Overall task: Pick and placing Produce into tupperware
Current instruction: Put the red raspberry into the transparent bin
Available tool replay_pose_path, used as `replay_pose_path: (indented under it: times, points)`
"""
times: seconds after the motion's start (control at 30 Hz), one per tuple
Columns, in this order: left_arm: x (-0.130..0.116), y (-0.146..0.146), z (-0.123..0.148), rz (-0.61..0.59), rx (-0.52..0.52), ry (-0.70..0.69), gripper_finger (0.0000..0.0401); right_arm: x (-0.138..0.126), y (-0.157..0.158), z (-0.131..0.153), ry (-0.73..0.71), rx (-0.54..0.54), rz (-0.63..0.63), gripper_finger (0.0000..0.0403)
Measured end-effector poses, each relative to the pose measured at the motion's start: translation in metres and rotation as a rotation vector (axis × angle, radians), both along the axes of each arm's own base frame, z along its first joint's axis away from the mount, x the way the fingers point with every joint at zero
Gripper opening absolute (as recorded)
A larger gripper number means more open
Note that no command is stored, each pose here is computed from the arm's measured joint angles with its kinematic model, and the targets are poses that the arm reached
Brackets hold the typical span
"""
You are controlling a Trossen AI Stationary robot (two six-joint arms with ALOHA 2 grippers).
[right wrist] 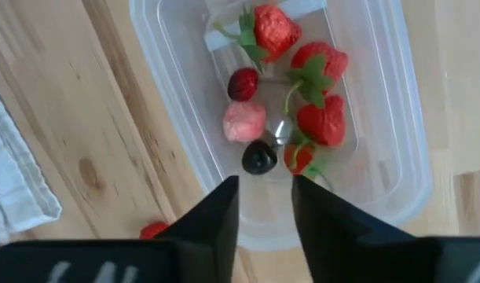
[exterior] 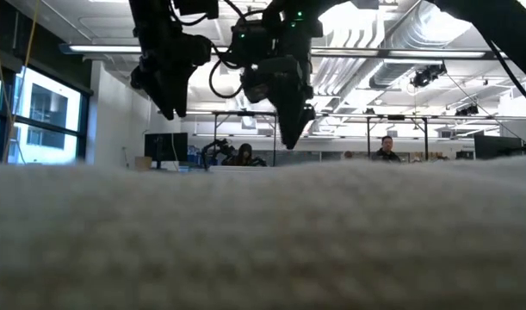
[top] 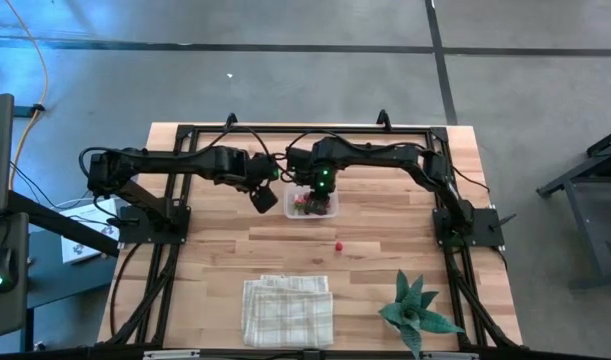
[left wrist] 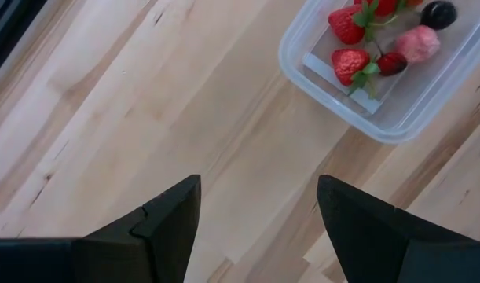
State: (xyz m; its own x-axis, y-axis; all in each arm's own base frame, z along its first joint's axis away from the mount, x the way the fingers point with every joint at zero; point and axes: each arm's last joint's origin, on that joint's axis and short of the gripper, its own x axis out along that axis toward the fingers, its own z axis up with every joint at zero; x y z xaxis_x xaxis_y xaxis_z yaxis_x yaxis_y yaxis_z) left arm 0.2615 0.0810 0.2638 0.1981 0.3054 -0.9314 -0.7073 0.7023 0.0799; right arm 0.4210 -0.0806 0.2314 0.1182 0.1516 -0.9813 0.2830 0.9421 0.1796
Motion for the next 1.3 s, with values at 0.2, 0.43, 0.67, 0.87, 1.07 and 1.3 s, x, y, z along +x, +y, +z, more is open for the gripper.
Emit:
replay_pose_path:
  times: [0.2,0.43,0.67,0.87,1.07,1.3]
  points:
    - [-0.01,-0.002,0.005,0.009,0.018,0.049,0.0244,-0.021,0.015,0.03,0.063,-0.041,-0.057,0.0146]
    - [-0.017,-0.003,0.011,-0.024,0.045,0.055,0.0244,-0.034,0.061,0.057,0.083,-0.114,-0.22,0.017]
    - [-0.023,0.004,0.015,-0.075,0.074,0.087,0.0244,-0.038,0.124,0.059,0.092,-0.144,-0.387,0.0177]
    - [-0.031,0.014,0.019,-0.084,0.056,0.083,0.0244,-0.044,0.162,0.059,0.084,-0.141,-0.577,0.0177]
    - [-0.037,0.019,0.021,-0.071,0.057,0.088,0.0244,-0.043,0.19,0.043,0.095,-0.186,-0.653,0.0177]
    - [-0.042,0.017,0.021,-0.075,0.039,0.132,0.0244,-0.043,0.209,0.009,0.177,-0.272,-0.639,0.0177]
